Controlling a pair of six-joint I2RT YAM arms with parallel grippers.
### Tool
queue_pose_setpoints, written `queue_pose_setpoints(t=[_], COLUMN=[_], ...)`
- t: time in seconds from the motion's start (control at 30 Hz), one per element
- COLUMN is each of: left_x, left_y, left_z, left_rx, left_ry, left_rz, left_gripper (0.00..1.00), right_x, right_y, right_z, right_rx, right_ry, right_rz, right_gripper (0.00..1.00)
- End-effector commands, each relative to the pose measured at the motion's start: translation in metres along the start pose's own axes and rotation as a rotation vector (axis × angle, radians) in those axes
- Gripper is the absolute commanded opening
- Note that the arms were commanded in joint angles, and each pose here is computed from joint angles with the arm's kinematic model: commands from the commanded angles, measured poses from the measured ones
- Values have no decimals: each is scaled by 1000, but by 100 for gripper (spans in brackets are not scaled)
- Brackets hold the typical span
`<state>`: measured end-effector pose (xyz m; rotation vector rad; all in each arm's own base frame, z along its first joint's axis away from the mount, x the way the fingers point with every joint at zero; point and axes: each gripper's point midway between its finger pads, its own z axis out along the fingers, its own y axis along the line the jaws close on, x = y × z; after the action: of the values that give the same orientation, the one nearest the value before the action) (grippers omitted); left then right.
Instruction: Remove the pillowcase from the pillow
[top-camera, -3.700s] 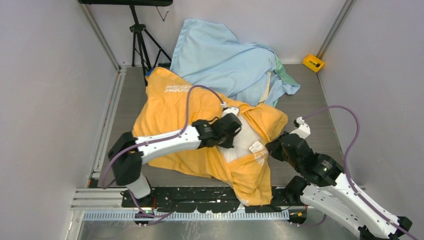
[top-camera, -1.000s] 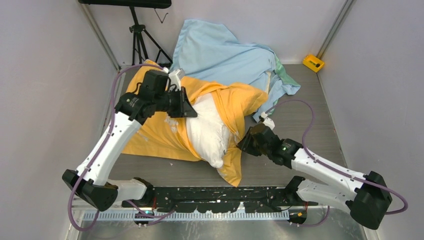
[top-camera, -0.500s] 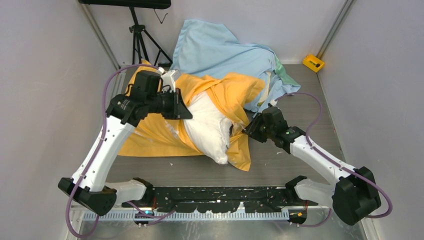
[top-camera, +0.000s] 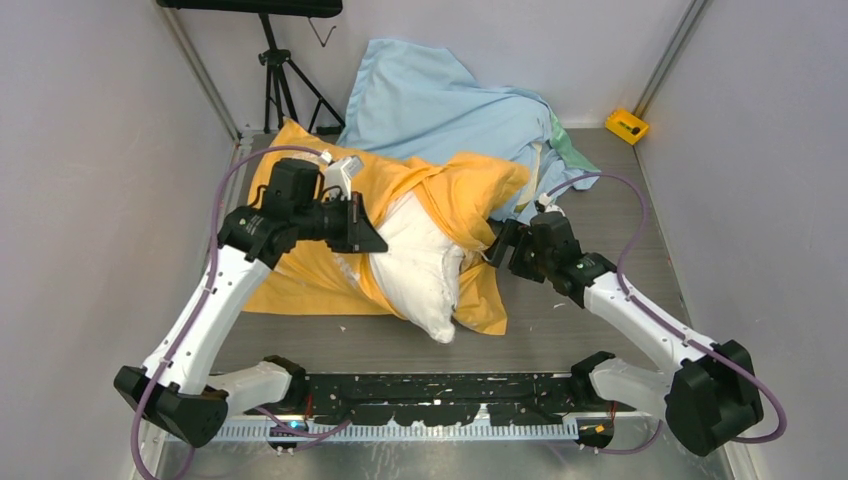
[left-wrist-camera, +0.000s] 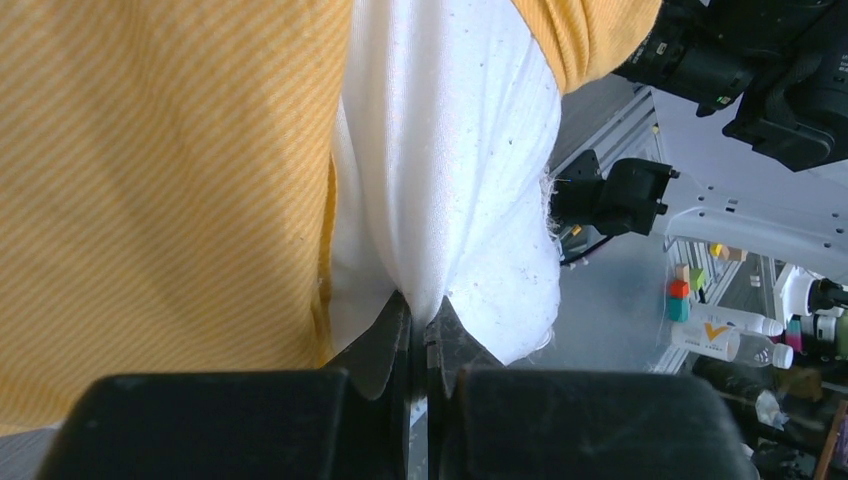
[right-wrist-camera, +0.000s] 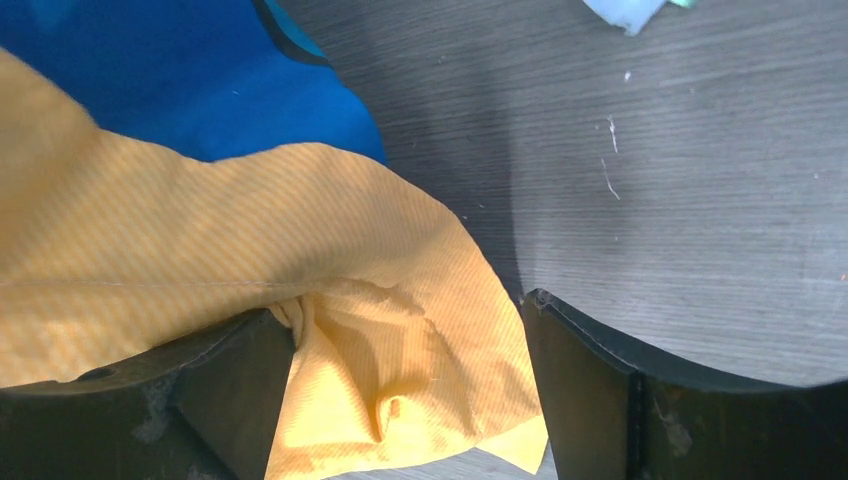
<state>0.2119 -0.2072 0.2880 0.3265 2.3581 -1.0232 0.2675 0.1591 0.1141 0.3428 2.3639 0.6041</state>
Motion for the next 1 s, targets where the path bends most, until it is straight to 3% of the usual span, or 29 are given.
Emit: queue_pose_setpoints(t=[0.0, 0.27, 0.43, 0.57, 0.73, 0.97], left_x=[10, 12, 8, 11, 12, 13], left_y=[-18, -10, -8, -2, 0, 3], left_z=[-13, 3, 13, 20, 23, 22], left_rx=[105, 119, 127, 117, 116, 95], left_ry=[-16, -27, -16, -11, -6, -18], left_rz=[33, -12, -52, -77, -86, -84], left_gripper=[0, 0, 0, 0, 0, 0], right_x=[-41, -38, -26, -28, -23, 2], right_y=[22, 77, 119, 127, 138, 115], right_z=[-13, -79, -116, -126, -119, -74], right_rx=[-83, -462, -665, -574, -321, -99], right_ry=[-168, -273, -173, -152, -126, -10], right_rz=[-86, -263, -293, -335, -444, -550], right_gripper=[86, 86, 86, 86, 86, 86])
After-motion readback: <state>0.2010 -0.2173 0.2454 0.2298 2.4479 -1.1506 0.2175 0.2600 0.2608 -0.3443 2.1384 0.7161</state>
